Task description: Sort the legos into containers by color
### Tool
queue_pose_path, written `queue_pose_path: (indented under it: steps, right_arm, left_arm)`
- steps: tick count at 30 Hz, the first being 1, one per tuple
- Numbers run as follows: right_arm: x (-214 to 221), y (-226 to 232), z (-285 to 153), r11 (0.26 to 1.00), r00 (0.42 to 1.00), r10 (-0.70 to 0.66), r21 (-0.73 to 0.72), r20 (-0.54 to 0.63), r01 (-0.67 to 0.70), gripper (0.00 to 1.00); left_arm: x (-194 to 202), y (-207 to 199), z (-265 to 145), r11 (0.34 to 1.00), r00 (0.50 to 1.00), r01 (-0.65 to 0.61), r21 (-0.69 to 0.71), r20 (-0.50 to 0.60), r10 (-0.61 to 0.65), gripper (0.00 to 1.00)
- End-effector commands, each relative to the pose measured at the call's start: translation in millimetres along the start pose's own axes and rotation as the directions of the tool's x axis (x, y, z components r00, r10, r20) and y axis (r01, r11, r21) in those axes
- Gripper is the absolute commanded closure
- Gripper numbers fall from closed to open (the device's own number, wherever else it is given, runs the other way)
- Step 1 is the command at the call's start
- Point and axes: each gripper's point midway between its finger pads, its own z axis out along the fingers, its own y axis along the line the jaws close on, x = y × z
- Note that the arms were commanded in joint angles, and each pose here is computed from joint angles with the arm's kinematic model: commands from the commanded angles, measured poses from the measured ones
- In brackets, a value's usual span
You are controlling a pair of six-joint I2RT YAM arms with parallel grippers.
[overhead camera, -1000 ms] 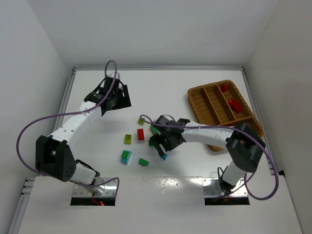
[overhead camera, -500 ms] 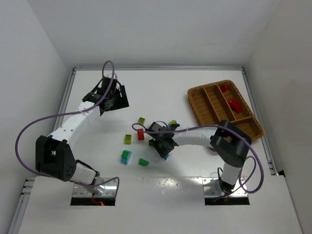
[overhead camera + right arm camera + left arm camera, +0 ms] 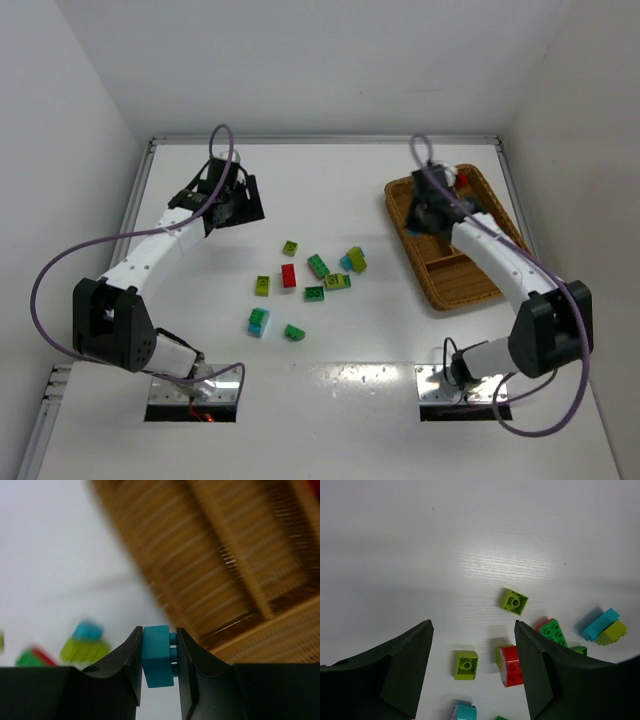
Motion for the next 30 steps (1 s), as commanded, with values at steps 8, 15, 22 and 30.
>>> queue_pose_path:
  steps: [8, 15, 22, 30]
  right_arm:
    - [-81, -126, 55, 0.854, 0.896, 0.423, 0.272, 0.136, -0.444, 0.82]
    - [-105, -149, 104, 0.817, 0.885, 0.446, 0.343, 0.132, -0.463, 0.49]
    - [-122, -122, 59, 0.87, 0.907, 0.375, 0.267, 0.189, -0.415, 0.51]
    - [-9, 42, 17, 0.993, 0.999, -0.01, -0.121, -0.033, 0.006, 0.56]
  left_arm:
    - [-7, -5, -6, 0.999, 1.0, 0.013, 0.04, 0.013, -0.014, 0.28]
    - [-9, -10, -8, 0.998, 1.0, 0.014, 0.061, 0.013, -0.014, 0.28]
    - [-9, -10, -8, 0.998, 1.0, 0.014, 0.061, 0.013, -0.014, 0.28]
    - [-13, -6, -6, 0.999, 0.999, 0.023, 0.034, 0.026, -0.024, 0.28]
